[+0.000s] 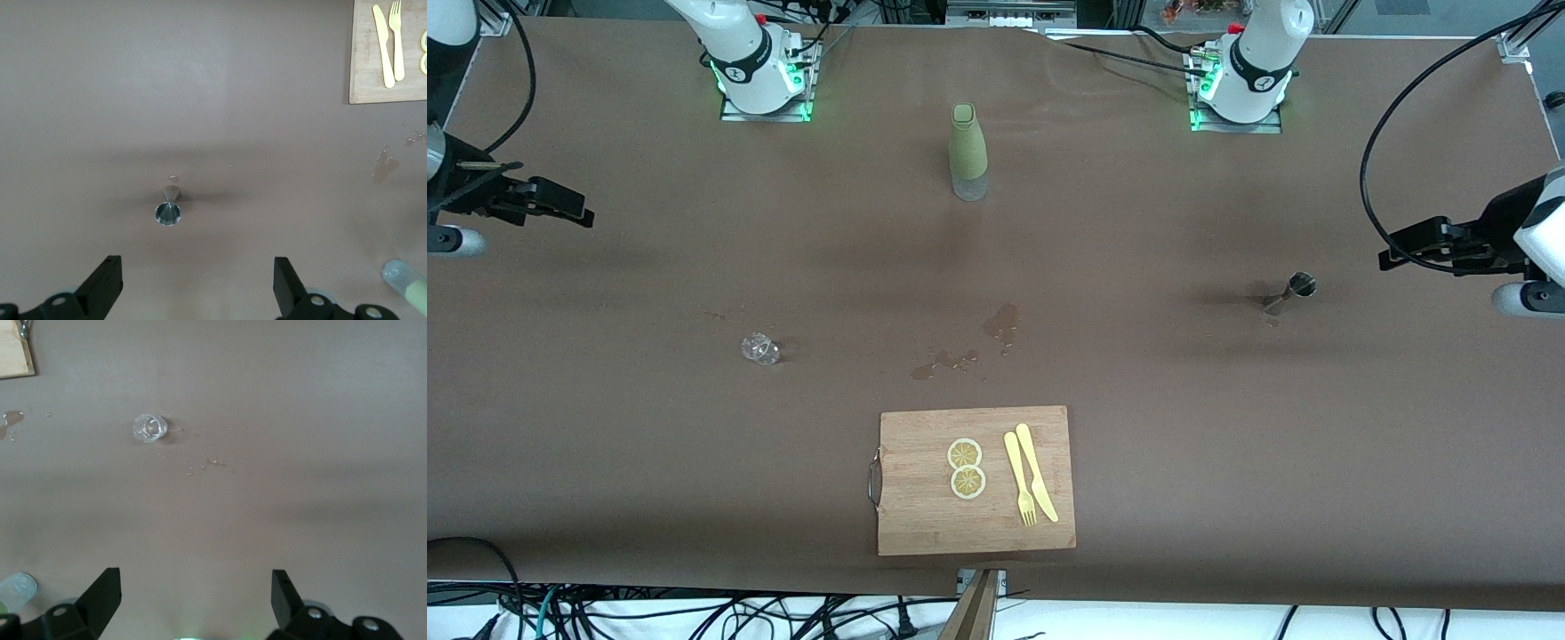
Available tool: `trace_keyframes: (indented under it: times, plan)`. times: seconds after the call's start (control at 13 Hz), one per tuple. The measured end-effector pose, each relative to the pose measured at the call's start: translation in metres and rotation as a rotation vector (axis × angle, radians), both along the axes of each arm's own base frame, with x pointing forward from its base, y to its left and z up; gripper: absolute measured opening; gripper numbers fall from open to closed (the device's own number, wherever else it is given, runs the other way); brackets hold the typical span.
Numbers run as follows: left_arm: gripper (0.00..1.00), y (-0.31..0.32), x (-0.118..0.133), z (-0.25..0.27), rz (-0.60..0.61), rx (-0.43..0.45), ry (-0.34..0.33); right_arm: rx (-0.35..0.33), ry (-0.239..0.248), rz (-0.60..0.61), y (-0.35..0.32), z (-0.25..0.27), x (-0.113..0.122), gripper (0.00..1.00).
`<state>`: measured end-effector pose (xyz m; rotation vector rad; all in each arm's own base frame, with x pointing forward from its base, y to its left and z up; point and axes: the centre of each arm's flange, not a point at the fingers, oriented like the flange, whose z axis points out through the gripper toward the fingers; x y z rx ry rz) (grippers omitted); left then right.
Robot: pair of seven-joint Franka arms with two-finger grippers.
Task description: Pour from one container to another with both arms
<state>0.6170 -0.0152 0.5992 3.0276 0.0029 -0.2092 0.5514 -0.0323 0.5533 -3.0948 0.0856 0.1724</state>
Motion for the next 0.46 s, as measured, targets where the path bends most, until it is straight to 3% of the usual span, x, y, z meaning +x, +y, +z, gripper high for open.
trace_keyframes:
  times: [0.23, 0.46]
  plan:
    - [1.00, -0.027, -0.004, 0.006, -0.031, 0.076, -0.009, -0.008, -0.042, -0.031, -0.010, 0.006, 0.002, 1.00]
    - [1.00, -0.031, -0.008, 0.014, -0.030, 0.083, -0.023, -0.008, -0.043, -0.045, -0.016, 0.008, 0.001, 1.00]
